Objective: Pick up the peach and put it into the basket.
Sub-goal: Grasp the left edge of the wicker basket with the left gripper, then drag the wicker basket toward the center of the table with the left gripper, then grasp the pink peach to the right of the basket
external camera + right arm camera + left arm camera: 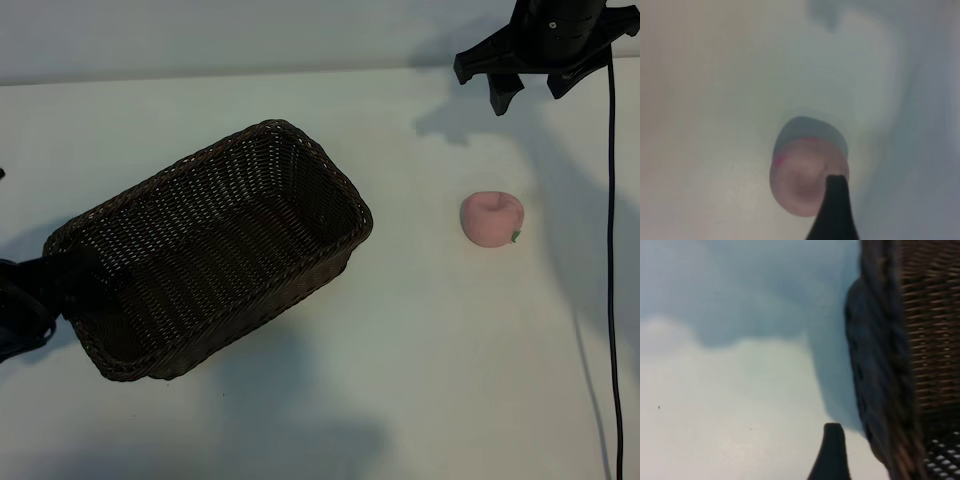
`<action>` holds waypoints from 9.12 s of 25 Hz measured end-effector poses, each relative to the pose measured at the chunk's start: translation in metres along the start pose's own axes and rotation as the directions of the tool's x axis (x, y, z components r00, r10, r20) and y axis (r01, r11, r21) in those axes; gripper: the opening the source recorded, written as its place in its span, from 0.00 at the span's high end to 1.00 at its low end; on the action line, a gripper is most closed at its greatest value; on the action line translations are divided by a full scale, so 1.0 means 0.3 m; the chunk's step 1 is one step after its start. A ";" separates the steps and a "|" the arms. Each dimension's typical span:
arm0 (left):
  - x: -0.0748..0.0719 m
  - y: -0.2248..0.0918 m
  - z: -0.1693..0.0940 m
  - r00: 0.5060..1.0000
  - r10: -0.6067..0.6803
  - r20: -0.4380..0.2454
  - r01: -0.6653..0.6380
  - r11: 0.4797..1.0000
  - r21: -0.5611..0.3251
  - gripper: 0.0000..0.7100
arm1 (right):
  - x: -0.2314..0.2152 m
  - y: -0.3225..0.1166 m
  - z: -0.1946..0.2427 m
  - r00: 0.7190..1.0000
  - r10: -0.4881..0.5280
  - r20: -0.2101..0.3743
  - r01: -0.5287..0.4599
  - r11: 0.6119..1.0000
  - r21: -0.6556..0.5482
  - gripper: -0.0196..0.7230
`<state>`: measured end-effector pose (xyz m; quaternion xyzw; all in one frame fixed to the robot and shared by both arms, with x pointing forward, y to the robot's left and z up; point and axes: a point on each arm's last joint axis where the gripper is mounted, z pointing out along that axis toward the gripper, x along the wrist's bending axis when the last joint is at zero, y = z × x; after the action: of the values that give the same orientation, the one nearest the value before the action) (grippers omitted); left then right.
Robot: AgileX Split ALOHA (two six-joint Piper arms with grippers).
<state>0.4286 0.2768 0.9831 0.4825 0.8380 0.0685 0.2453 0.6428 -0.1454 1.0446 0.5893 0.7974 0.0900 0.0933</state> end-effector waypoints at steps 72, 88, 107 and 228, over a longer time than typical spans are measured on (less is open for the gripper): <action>-0.261 0.316 0.063 0.971 0.222 0.085 -0.225 0.974 0.020 0.85 | 0.000 0.000 0.000 0.999 -0.032 0.000 0.032 0.999 0.001 0.21; -0.413 0.401 0.322 0.908 0.383 0.172 -0.409 0.898 0.162 0.85 | 0.000 0.000 0.000 0.999 -0.033 0.000 0.033 0.999 0.001 0.22; -0.413 0.355 0.509 0.926 0.349 0.146 -0.374 0.902 0.214 0.85 | 0.000 0.000 0.000 0.999 -0.033 0.000 0.033 0.999 0.001 0.22; -0.423 0.412 0.062 0.875 0.482 0.052 -0.484 0.874 0.038 0.25 | -0.004 -0.234 0.309 0.968 0.242 -0.068 -0.241 0.970 0.028 0.94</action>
<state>0.5858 0.2325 1.0542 0.6836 0.6874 0.0968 0.2254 0.6020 -0.1638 0.9374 0.6792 0.7235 0.1137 0.0475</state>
